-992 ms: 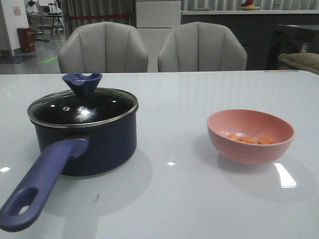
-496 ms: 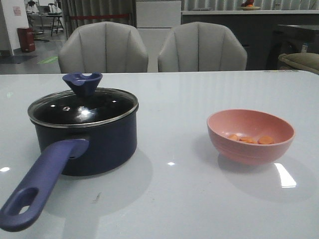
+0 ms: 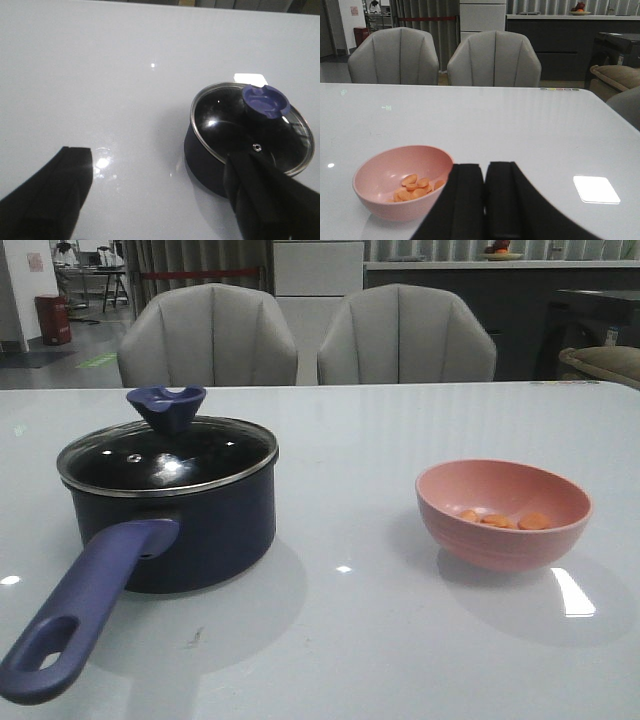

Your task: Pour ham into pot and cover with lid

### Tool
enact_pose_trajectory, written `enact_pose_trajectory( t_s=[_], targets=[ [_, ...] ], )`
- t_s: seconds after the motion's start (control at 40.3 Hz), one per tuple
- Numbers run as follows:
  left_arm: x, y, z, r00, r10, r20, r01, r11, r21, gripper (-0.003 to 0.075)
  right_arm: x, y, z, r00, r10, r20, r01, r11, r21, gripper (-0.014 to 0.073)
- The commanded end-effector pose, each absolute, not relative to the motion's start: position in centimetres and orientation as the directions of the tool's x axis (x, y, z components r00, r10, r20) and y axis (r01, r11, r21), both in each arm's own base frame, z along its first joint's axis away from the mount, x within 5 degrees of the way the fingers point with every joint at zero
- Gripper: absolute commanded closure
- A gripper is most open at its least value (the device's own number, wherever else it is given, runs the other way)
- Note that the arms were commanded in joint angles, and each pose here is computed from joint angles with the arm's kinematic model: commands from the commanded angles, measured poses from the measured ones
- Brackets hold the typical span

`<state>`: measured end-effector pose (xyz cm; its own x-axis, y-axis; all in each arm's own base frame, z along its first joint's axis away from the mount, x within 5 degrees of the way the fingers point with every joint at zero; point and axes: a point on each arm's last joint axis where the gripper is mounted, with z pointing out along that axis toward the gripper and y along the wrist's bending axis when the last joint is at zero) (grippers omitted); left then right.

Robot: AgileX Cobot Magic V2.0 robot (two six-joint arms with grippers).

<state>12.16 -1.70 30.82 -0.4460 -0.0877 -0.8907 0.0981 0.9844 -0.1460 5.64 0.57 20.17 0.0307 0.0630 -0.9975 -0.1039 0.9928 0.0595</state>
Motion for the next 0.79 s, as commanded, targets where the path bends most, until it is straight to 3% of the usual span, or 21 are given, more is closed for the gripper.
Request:
enact_pose_trajectory(
  t_s=[0.0, 0.372, 0.595, 0.769],
  targets=[
    [14.0, -2.1, 33.4, -0.464, -0.090, -0.881, 0.111, 0.981, -0.158, 0.0135, 5.4, 0.5, 21.2, 0.139, 0.057, -0.989, -0.103, 0.994, 0.043, 0.0457],
    [22.6, -3.8, 36.4, -0.672, -0.027, -0.740, 0.140, 0.977, -0.163, 0.0135, 5.4, 0.5, 21.2, 0.139, 0.057, -0.989, -0.103, 0.994, 0.043, 0.0457],
    [26.2, -8.2, 36.6, -0.719, 0.045, -0.694, 0.230, 0.957, -0.176, 0.0135, 5.4, 0.5, 21.2, 0.139, 0.057, -0.989, -0.103, 0.994, 0.043, 0.0457],
    [28.5, -11.7, 35.9, -0.746, 0.092, -0.659, 0.222, 0.968, -0.117, 0.0135, 5.4, 0.5, 21.2, 0.139, 0.057, -0.989, -0.103, 0.994, 0.043, 0.0457]
  ],
)
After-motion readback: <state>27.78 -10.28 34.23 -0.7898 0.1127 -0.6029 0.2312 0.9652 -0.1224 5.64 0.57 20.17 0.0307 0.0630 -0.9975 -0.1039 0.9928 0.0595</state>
